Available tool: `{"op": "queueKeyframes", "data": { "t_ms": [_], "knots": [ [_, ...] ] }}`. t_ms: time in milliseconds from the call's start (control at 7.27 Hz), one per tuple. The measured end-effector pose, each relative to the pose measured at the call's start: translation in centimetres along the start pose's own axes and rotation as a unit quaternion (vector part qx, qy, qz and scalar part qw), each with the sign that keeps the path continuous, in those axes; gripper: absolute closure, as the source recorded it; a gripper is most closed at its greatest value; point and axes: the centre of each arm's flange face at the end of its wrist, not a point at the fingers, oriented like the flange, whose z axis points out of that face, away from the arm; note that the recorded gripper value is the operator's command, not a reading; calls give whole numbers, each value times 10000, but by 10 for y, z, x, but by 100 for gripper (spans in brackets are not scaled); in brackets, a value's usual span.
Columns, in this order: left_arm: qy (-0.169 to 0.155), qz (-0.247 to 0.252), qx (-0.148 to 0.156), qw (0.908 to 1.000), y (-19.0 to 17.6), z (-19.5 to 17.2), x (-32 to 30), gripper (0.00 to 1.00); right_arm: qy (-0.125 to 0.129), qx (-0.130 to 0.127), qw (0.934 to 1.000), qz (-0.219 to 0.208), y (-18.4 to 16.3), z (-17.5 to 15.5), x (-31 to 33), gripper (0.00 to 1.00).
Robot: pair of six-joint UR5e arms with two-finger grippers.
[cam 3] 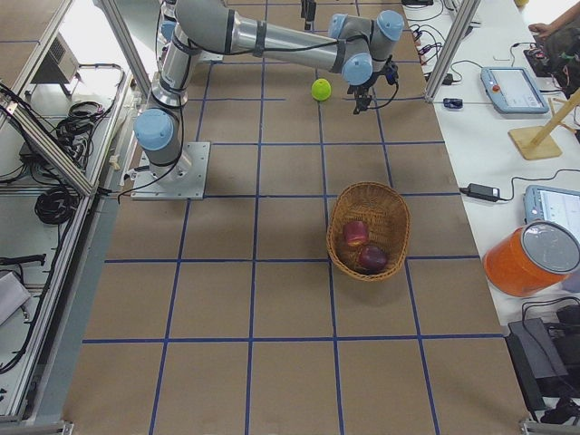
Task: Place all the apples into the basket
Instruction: 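Lower the right gripper onto the green apple and grasp it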
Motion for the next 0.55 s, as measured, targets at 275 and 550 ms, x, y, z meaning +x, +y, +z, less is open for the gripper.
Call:
{"op": "queueKeyframes", "data": {
  "t_ms": [275, 550],
  "knots": [
    [-102, 480, 193, 9986, 37, -21, -24, 0, 42, 292, 9991, 303, 4, 48, -105, 0],
    [-317, 414, 544, 9972, 41, -38, -59, 0, 73, 343, 9976, 591, 20, 85, -176, 0]
  ]
}}
